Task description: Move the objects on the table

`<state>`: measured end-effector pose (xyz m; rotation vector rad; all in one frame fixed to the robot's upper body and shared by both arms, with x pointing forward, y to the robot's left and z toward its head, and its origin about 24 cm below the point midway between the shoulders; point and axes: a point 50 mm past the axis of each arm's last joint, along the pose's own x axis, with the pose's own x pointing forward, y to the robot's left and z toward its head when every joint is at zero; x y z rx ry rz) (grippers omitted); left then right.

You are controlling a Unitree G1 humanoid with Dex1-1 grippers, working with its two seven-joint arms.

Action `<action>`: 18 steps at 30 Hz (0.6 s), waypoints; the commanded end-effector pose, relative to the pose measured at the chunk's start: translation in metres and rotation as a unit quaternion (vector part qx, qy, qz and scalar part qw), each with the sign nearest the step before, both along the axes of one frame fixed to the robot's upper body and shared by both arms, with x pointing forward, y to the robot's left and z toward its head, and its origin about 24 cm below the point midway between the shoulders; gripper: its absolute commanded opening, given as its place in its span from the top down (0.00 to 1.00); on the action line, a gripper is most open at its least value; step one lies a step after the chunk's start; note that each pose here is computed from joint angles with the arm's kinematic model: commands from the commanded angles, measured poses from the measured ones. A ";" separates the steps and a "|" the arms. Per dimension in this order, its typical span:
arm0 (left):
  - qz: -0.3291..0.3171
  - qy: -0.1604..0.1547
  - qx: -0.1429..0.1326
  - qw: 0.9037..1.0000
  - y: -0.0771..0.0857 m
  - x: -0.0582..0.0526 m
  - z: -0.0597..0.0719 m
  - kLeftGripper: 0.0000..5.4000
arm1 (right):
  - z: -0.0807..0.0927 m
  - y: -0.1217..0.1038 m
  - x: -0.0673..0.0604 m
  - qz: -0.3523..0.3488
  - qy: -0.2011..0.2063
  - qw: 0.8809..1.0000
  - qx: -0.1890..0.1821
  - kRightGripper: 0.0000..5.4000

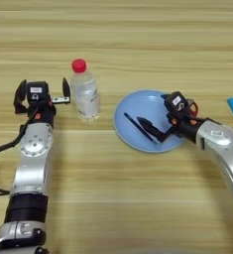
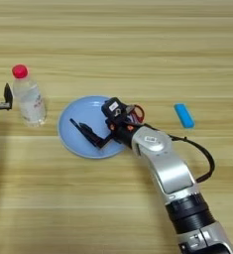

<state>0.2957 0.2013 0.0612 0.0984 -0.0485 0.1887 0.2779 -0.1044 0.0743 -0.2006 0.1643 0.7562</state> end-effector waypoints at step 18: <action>-0.002 0.022 0.027 0.999 0.022 0.035 0.007 0.00 | 0.006 0.008 0.001 0.008 -0.008 1.000 0.012 0.00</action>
